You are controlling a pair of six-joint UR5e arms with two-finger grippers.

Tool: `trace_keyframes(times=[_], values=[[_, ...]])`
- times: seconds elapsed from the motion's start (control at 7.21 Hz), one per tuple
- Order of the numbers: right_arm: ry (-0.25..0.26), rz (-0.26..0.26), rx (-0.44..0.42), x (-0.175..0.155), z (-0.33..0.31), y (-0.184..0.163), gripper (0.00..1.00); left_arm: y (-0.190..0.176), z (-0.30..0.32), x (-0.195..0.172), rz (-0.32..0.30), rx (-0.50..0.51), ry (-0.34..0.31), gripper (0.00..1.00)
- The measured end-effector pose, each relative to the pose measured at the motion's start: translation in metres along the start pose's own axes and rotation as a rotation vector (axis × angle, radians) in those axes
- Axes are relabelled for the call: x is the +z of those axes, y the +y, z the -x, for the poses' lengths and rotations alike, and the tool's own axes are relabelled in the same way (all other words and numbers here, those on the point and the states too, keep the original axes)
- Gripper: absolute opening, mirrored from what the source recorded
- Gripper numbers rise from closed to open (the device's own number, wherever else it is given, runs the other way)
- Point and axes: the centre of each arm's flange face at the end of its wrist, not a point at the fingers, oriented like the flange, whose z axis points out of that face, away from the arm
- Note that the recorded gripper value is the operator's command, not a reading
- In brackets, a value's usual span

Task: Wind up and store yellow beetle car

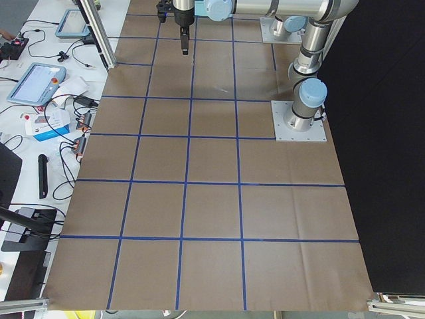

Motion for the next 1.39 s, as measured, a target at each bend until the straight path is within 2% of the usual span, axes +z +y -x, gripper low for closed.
trace_keyframes(times=[0.69, 1.39], values=[[-0.008, 0.026, -0.001, 0.018, 0.004, 0.002, 1.00, 0.000, 0.000, 0.000, 0.000, 0.000, 0.000, 1.00], [0.000, 0.024, 0.010, 0.018, -0.002, 0.000, 1.00, 0.000, 0.000, 0.000, 0.000, 0.000, 0.000, 1.00]])
